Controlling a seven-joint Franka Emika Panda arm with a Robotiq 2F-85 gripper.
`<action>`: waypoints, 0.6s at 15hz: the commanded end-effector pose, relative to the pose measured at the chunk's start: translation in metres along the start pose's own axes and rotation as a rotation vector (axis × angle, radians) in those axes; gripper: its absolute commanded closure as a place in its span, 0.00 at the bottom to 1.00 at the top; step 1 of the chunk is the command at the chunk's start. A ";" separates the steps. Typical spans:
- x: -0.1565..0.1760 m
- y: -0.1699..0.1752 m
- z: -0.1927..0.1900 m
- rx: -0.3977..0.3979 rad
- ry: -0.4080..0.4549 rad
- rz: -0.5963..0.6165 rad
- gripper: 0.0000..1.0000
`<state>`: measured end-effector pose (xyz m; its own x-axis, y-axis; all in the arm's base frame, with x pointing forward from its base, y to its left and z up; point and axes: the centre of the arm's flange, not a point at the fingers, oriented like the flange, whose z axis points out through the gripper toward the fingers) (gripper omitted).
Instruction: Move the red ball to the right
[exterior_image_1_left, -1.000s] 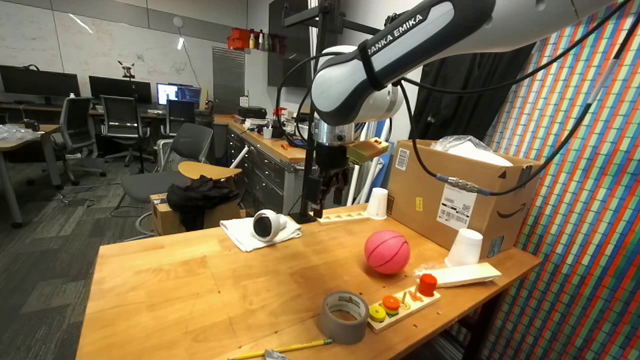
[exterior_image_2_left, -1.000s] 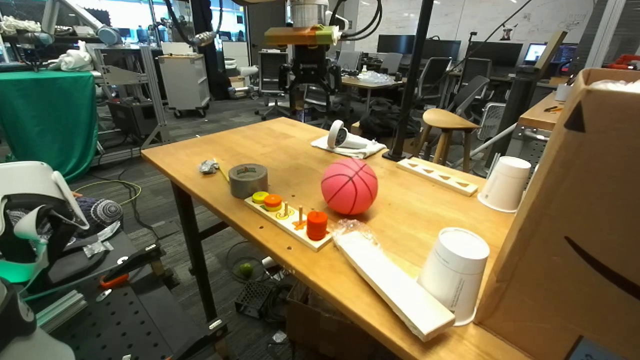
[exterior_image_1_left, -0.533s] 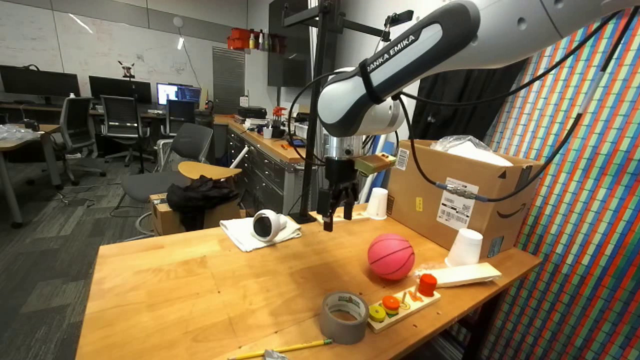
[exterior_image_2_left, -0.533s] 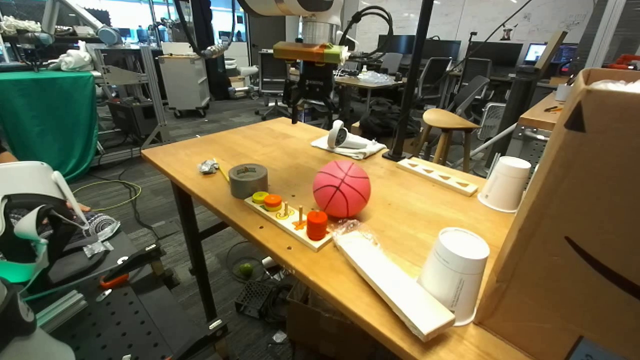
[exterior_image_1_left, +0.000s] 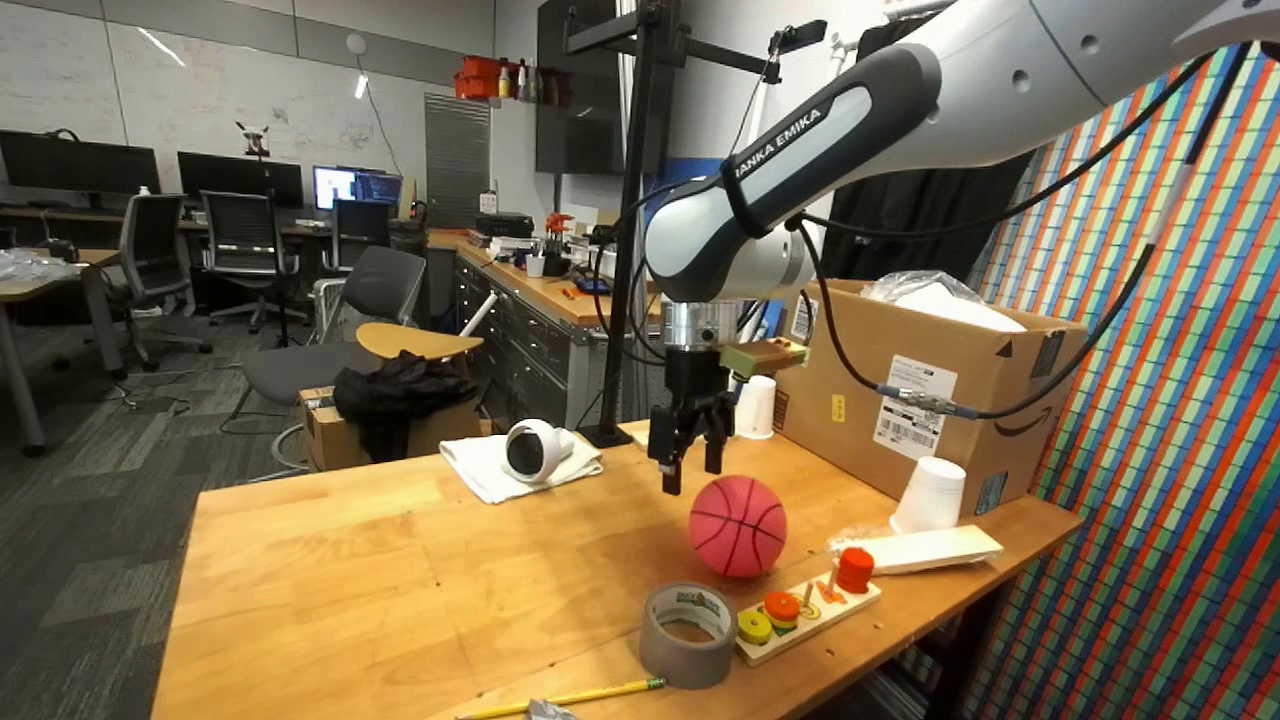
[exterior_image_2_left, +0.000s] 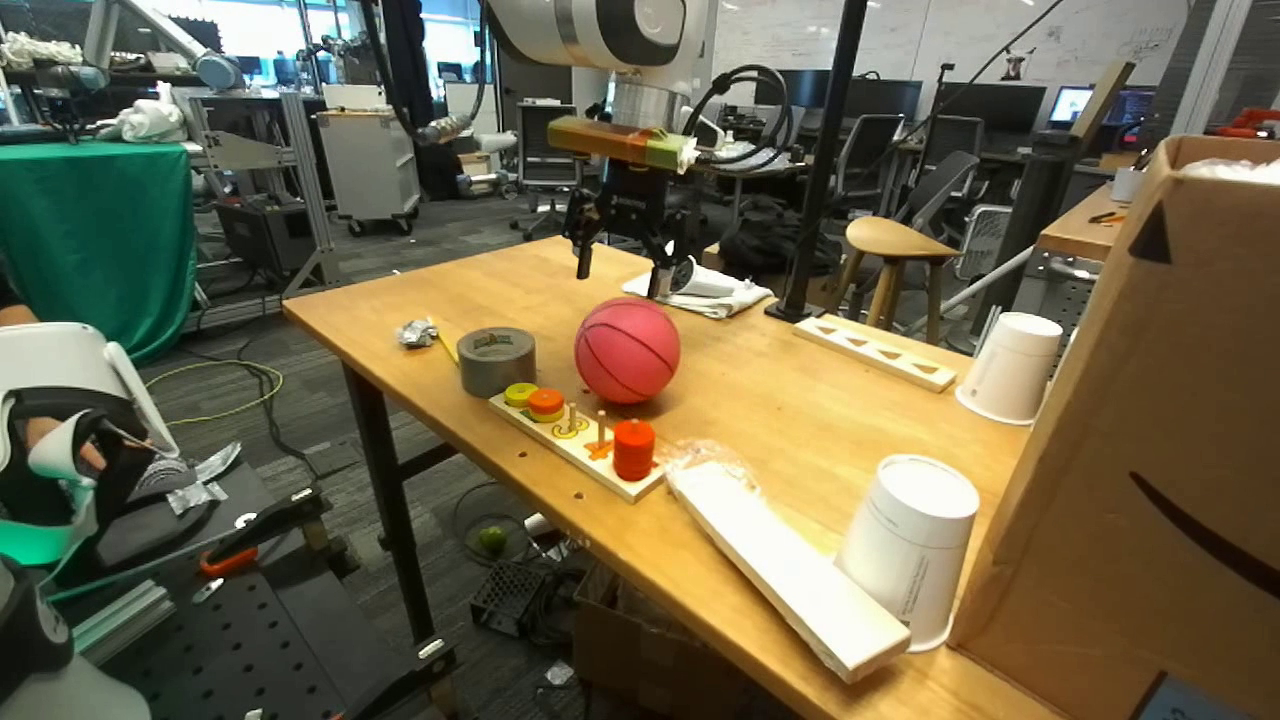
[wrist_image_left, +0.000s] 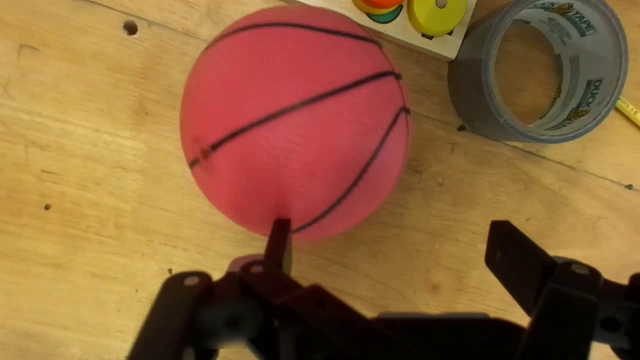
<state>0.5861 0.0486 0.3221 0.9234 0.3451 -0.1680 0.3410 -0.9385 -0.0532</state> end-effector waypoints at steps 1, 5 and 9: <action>-0.019 -0.023 -0.007 0.024 0.014 0.012 0.00; -0.023 -0.069 -0.023 -0.034 0.085 -0.083 0.00; -0.029 -0.120 -0.037 -0.069 0.141 -0.181 0.00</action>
<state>0.5510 0.1305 0.3536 0.8777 0.4745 -0.0669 0.4739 -0.8802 -0.0260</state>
